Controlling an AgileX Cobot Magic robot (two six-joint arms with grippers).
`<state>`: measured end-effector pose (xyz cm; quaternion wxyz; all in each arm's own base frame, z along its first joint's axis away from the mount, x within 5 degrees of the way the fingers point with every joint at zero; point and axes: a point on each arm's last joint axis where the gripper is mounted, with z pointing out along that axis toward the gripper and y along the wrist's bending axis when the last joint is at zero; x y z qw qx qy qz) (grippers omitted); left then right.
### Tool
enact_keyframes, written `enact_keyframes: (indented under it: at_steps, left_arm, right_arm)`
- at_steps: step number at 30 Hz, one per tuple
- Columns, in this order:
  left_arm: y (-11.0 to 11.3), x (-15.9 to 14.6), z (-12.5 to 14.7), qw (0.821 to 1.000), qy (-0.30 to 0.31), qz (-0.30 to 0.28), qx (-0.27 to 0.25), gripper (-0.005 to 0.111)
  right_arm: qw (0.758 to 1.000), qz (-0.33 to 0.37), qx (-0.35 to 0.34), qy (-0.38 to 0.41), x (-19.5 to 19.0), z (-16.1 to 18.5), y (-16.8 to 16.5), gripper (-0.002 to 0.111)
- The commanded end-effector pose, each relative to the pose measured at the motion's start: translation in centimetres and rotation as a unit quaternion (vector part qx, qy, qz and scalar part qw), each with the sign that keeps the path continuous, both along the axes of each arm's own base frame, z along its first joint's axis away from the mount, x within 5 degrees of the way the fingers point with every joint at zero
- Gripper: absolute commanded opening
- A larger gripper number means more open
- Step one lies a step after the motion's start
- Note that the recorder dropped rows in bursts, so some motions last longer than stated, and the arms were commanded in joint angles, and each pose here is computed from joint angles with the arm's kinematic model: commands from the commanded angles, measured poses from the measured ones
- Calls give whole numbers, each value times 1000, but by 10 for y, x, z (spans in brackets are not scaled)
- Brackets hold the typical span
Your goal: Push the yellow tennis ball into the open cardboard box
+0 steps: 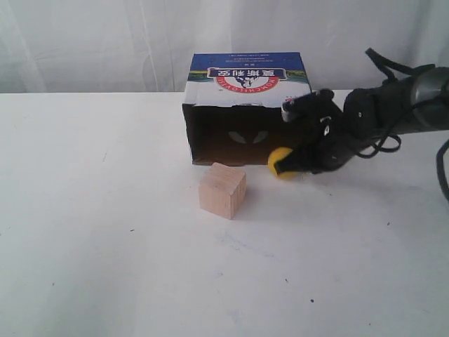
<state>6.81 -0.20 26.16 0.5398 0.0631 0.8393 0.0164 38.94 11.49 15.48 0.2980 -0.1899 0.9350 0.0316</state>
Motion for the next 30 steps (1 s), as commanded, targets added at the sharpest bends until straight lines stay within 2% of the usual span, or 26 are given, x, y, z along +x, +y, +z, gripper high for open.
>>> enact_keyframes:
  at_steps: [1, 4, 10, 12, 14, 18, 20, 23, 24, 25, 26, 27, 28, 30]
  left_arm:
    - [1, -2, -4, 1000, 18, 4, 2, 0]
    - [1, -4, -8, 999, 38, 7, 2, 0]
    - [1, -4, -8, 999, 40, 8, 3, 0]
    - [2, -4, -8, 999, 39, 7, 5, 0]
    - [4, -4, -7, 999, 36, 11, 30, 0]
    - [14, -3, -4, 990, 25, 17, 141, 0]
    - [17, -4, 2, 987, 24, 27, 159, 0]
    - [16, -13, 8, 993, 58, 43, 92, 0]
    - [11, -19, 8, 996, 74, 51, 21, 0]
    - [9, -20, 8, 996, 74, 50, -10, 0]
    - [4, -22, 5, 996, 63, 45, -53, 0]
    - [3, -22, 3, 996, 49, 40, -62, 0]
    - [3, -23, 2, 997, 6, 35, -75, 0]
    - [2, -26, 4, 991, -66, 34, -112, 0]
  right_arm:
    - [996, -38, 60, -62, 9, 20, 8, 0]
    - [995, -36, 62, -69, 4, 21, 9, 0]
    - [999, -34, 43, -1, -6, 13, 6, 0]
    - [997, -53, 50, 7, -11, 14, 0, 0]
    - [995, -81, 61, 15, -20, 16, -10, 0]
    - [992, -111, 56, 28, -46, 19, -38, 0]
    - [990, -127, 57, 25, -66, 25, -54, 0]
    - [987, -144, 66, -25, -99, 47, -73, 0]
    - [981, -147, 82, -91, -122, 67, -80, 0]
    - [975, -149, 92, -135, -137, 78, -83, 0]
    - [959, -145, 111, -218, -166, 100, -88, 0]
    - [950, -144, 119, -251, -182, 106, -90, 0]
    - [938, -140, 129, -290, -209, 113, -94, 0]
    - [929, -134, 138, -315, -248, 115, -98, 0]
